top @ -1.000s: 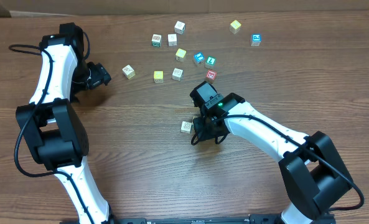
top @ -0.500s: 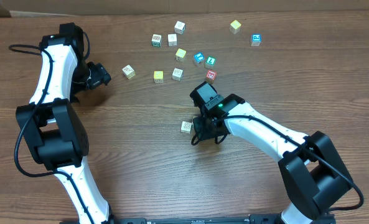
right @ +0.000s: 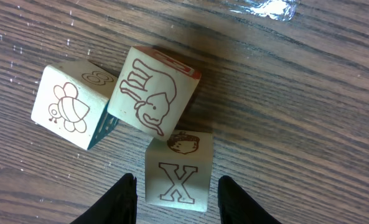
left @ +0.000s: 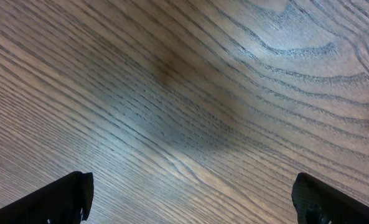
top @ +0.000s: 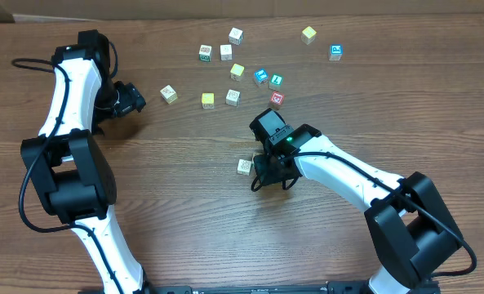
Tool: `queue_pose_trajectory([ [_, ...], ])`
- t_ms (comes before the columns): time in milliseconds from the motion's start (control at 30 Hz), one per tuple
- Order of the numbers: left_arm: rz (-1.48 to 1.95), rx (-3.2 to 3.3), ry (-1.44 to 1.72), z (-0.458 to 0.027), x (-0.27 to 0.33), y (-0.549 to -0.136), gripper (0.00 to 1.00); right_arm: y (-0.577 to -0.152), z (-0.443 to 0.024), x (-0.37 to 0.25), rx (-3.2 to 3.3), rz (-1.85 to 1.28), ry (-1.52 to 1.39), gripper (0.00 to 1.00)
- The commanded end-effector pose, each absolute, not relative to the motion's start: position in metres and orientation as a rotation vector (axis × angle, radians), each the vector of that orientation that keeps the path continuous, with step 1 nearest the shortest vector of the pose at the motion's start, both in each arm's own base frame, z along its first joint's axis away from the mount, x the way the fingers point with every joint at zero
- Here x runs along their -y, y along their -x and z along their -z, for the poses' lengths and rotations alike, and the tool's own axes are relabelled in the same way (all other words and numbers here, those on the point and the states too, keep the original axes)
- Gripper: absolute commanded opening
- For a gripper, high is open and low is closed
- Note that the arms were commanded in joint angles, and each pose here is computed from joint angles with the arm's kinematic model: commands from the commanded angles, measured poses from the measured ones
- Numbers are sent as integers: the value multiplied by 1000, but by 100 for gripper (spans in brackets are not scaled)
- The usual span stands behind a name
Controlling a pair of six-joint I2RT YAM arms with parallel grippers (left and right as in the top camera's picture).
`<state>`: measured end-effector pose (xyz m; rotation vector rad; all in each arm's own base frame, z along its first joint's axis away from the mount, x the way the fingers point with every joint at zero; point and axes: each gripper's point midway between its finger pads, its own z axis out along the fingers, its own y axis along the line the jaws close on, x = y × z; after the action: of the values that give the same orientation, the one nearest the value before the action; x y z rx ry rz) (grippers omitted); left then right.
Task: Form a circle
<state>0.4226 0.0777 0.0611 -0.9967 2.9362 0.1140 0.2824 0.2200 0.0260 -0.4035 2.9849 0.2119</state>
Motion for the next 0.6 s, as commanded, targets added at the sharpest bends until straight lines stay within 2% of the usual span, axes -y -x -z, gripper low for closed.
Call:
queue_pose_trajectory([
  [0,-116,-2944,1021,-55,-74,-421,100,-280,-22,-219,-2993,-201,384,40],
  [300,-116,-2944,1021,-55,-74,-421,100,-280,-22,-219,-2995,-201,378,37],
  [567,-116,-2943,1021,-55,-74,-422,99,-281,-22,-219,-2990,-203,378,39],
])
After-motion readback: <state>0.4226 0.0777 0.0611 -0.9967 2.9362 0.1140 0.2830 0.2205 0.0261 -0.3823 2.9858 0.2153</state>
